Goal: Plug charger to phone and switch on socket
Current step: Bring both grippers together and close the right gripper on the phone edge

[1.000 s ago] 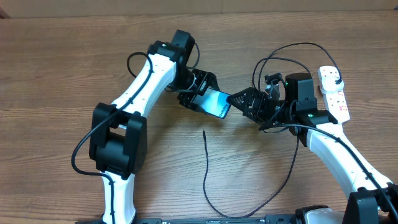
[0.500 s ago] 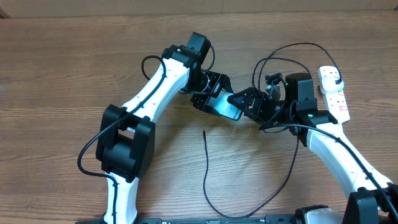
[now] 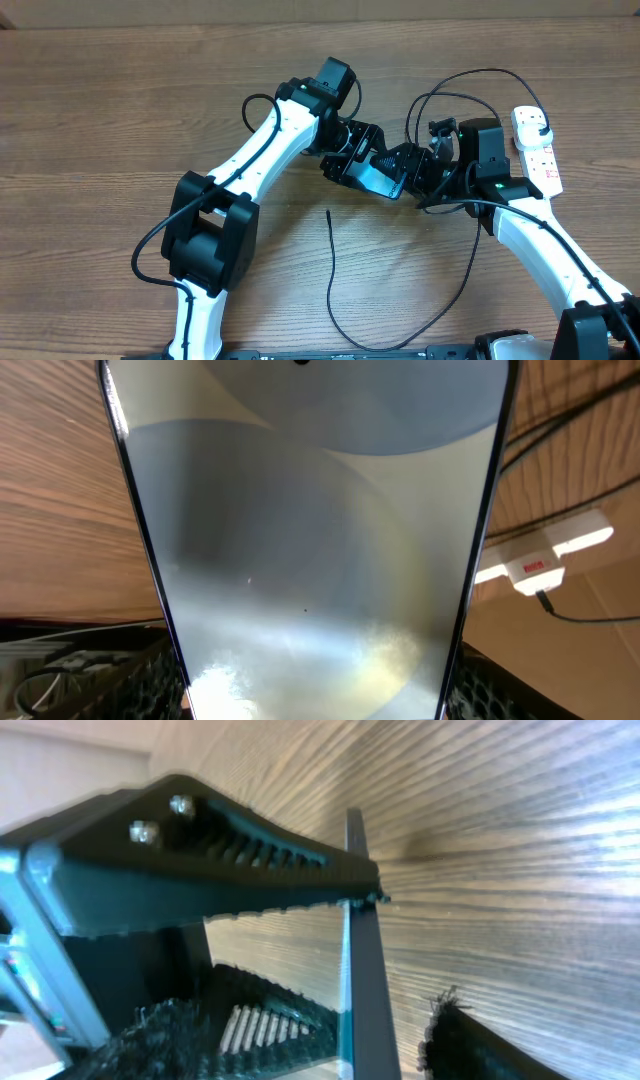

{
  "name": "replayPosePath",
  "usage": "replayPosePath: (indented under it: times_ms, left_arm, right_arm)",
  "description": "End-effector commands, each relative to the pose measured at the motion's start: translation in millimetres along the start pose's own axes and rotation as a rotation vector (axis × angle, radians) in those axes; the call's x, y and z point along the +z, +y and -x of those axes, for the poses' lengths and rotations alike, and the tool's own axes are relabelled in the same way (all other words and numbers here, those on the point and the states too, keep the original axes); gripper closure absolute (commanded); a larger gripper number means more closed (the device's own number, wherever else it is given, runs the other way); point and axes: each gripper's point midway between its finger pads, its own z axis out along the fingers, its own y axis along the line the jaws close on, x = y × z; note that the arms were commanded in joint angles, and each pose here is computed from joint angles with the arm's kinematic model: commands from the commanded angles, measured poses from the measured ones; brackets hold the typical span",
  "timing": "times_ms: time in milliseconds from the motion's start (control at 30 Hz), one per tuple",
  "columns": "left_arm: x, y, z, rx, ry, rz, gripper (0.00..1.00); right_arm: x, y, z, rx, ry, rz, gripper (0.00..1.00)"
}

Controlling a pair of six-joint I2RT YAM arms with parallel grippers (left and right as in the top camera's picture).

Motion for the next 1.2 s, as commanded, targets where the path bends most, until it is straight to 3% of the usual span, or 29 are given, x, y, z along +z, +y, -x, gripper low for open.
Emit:
replayPosePath:
  times_ms: [0, 500, 1167]
  left_arm:
    - [-2.2, -11.1, -16.1, 0.017, 0.041, -0.027, 0.96]
    - [-1.3, -10.8, -17.8, 0.002, 0.044, -0.024, 0.96]
    - [0.7, -10.3, -11.5, -0.012, -0.005, -0.022, 0.96]
  right_arm:
    - [2.5, -0.6, 2.2, 0.000, -0.002, -0.010, 0.37]
    - [7.8, -7.8, 0.6, 0.017, 0.014, -0.023, 0.58]
    - [17.8, -14.0, -4.4, -0.022, -0.013, -0.118, 0.62]
